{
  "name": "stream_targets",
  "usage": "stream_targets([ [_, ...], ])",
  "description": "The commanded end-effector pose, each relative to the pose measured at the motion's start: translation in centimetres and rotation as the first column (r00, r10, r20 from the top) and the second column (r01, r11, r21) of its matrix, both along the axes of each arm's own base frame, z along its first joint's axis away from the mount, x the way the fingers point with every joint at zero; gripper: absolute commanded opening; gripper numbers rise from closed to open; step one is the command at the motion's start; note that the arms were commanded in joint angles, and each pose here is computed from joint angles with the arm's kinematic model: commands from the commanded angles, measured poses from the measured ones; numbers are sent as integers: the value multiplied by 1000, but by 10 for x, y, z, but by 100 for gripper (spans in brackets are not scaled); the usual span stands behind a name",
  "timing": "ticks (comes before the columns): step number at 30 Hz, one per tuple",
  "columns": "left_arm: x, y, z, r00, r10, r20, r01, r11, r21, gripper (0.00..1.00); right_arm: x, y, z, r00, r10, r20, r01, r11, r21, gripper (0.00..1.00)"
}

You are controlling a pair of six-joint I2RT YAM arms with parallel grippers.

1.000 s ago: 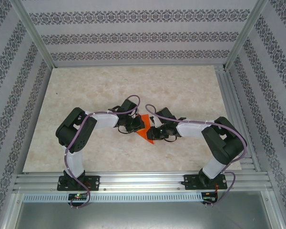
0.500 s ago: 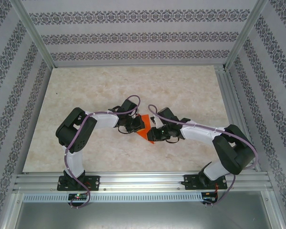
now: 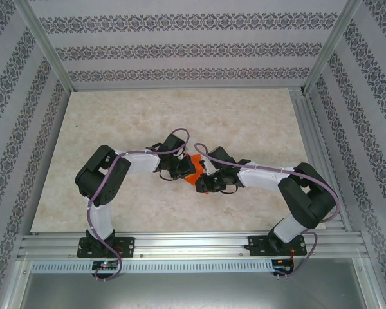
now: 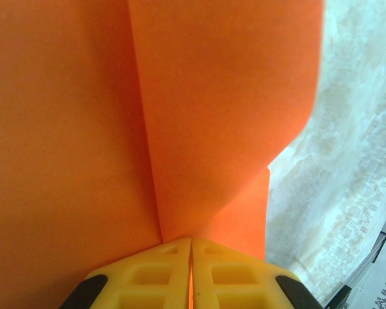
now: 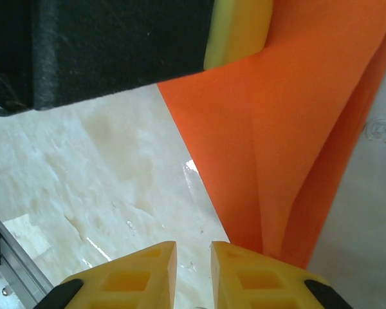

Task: Fold a paper plane with a square sheet of paper (fold left side to right side)
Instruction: Fourth fold the wing at the center of the table.

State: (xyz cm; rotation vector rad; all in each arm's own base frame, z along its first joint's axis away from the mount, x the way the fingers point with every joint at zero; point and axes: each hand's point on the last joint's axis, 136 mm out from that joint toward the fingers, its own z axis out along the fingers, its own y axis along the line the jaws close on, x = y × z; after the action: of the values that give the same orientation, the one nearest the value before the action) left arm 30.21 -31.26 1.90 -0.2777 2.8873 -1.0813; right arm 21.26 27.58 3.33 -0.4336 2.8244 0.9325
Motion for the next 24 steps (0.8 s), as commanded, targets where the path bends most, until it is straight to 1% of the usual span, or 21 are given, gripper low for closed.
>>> stream_targets([
  [1,-8,8,-19,1000,3,-30,-1,998,59,12,4,1,0,1000,-17,-17,18,1000,24,22],
  [5,-8,9,-19,1000,2,-29,0,998,63,12,4,-4,-7,999,-33,-34,33,999,16,22],
  [10,-8,9,-20,1000,2,-31,0,998,67,11,2,-5,-9,998,-41,-51,44,998,45,22],
  [24,-7,8,-18,1000,-1,-29,3,998,67,11,-2,-16,-20,996,-60,-73,61,998,17,22],
])
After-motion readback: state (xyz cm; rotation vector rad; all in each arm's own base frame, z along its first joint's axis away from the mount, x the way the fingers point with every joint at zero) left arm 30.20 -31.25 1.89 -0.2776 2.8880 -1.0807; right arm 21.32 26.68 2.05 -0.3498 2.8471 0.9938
